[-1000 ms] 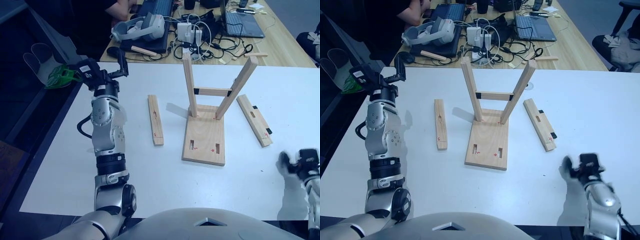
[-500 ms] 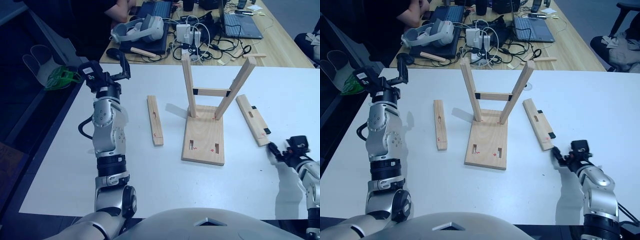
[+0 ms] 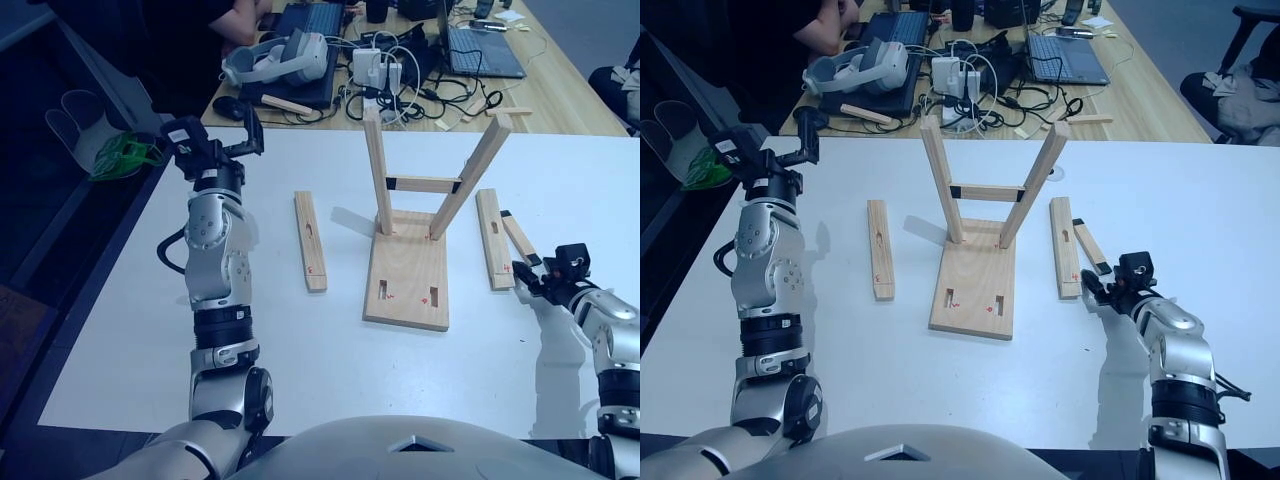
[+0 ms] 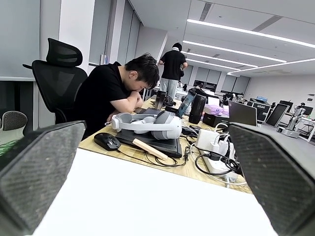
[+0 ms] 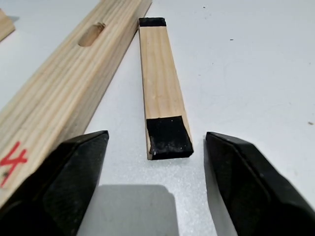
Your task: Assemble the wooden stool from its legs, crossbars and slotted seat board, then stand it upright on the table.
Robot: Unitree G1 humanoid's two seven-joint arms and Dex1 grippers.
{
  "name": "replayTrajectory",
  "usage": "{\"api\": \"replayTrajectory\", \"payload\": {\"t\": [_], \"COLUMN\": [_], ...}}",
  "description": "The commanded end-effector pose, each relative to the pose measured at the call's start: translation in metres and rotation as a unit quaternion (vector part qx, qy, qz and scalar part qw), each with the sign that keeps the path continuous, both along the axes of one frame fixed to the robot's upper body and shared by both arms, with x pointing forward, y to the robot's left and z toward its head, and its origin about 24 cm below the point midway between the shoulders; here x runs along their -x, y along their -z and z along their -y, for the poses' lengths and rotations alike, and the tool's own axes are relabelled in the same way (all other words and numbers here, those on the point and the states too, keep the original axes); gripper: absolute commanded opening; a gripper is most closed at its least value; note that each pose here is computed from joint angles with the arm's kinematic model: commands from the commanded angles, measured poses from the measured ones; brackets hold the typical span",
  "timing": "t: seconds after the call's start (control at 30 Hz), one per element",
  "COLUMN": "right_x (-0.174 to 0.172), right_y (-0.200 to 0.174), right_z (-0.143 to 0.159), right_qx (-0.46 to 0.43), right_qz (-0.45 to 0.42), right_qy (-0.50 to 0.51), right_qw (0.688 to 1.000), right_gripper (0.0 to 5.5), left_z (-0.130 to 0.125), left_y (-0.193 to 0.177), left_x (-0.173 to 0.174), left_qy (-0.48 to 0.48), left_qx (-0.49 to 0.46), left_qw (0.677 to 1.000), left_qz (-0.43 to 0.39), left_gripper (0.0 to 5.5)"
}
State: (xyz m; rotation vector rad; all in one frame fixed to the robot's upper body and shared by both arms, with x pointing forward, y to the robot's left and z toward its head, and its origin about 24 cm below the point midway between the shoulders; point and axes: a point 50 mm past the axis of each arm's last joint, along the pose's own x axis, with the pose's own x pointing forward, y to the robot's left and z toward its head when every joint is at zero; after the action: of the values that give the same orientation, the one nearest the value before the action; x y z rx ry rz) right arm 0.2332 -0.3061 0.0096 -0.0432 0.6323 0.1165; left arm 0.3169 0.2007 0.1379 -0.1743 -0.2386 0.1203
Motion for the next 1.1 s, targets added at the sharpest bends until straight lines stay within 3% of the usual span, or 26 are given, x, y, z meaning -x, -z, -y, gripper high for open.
{"api": "replayTrajectory", "payload": {"t": [0.03, 0.17, 0.4, 0.5, 0.6, 0.77, 0.83, 0.93, 1.1], "right_x": [0.021, 0.038, 0.023, 0.015, 0.007, -0.021, -0.039, -0.073, -0.102], "right_y": [0.039, 0.053, 0.046, 0.046, 0.048, 0.024, -0.002, -0.07, -0.202], "right_z": [-0.014, -0.018, -0.005, 0.004, 0.012, 0.02, 0.022, 0.01, -0.05], "right_qx": [-0.024, -0.022, -0.015, 0.002, 0.009, 0.021, 0.041, 0.07, 0.085], "right_qz": [-0.17, -0.264, -0.243, -0.207, -0.161, -0.005, 0.074, 0.223, 0.456], "right_qy": [0.018, 0.031, 0.03, 0.043, 0.067, 0.104, 0.11, 0.098, 0.002], "right_qw": [0.985, 0.964, 0.97, 0.977, 0.985, 0.994, 0.99, 0.967, 0.886], "right_gripper": [3.68, 2.93, 1.77, 1.32, 1.31, 1.31, 1.31, 1.31, 1.31], "left_z": [0.001, 0.002, 0.0, -0.001, -0.003, -0.005, -0.007, -0.001, 0.025], "left_y": [-0.003, -0.004, -0.006, -0.005, -0.004, -0.015, -0.029, -0.05, -0.083], "left_x": [-0.003, -0.005, -0.007, -0.007, -0.006, -0.009, -0.012, -0.017, -0.022], "left_qy": [0.006, 0.009, 0.001, -0.001, -0.006, -0.014, -0.021, 0.003, 0.106], "left_qx": [-0.004, -0.006, -0.004, -0.004, -0.003, -0.016, -0.012, 0.053, 0.117], "left_qw": [1.0, 1.0, 1.0, 1.0, 1.0, 0.999, 0.998, 0.996, 0.985], "left_qz": [-0.004, -0.006, -0.002, -0.002, -0.002, 0.025, 0.054, 0.068, 0.075], "left_gripper": [5.4, 5.4, 5.4, 5.4, 5.4, 5.4, 5.4, 5.4, 5.4]}}
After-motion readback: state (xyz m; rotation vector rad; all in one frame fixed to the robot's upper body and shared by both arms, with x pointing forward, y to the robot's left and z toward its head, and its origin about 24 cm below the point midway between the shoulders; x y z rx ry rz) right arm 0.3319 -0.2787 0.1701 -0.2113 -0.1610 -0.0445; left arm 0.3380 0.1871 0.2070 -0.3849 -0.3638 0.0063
